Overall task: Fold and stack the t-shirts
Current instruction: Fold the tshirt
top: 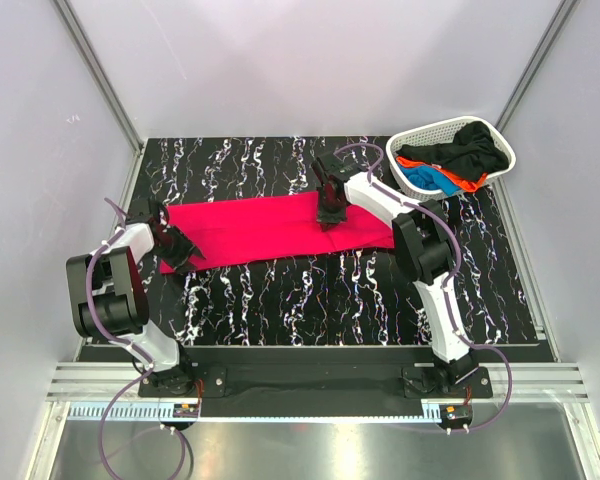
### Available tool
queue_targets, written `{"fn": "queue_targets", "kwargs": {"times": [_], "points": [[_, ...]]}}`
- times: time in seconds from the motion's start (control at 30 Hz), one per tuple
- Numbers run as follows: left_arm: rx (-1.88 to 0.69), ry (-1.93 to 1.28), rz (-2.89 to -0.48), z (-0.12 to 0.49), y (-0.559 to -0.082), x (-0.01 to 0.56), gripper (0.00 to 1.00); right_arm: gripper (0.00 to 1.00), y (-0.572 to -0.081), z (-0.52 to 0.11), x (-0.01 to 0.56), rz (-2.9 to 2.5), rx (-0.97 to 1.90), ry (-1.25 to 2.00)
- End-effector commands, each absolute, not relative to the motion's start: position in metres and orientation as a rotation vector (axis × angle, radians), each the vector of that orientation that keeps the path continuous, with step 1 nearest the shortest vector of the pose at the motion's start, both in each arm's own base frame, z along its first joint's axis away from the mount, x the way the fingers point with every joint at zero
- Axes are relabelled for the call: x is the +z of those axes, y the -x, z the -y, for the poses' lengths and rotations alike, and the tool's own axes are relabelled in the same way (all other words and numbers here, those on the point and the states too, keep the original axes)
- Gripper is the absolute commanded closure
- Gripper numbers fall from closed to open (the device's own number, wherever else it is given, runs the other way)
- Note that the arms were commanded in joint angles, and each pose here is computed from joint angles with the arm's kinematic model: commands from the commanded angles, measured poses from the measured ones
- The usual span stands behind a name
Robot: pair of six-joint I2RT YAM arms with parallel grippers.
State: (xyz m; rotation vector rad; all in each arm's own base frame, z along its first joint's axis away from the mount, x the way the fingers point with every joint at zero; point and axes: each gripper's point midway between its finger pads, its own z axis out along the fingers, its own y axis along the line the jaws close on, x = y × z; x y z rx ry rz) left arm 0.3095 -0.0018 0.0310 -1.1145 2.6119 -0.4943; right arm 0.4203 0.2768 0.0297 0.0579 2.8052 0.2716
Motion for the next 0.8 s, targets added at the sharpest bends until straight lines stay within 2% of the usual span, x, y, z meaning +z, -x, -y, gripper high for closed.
{"fn": "queue_targets", "kwargs": {"times": [0.0,0.3,0.77], "points": [[-0.516,1.098,-2.589,0.002,-0.317,0.038,0.58,1.0,-0.431,-0.277,0.067,-2.713,0.312,-0.067],[-0.505,1.122,-2.622,0.002,-0.312,0.027,0.58,1.0,-0.429,-0.281,0.044,-2.75,0.316,-0.103],[-0.465,1.134,-2.648,-0.005,-0.307,0.018,0.58,1.0,-0.479,-0.28,0.029,-2.671,0.239,-0.11]]}}
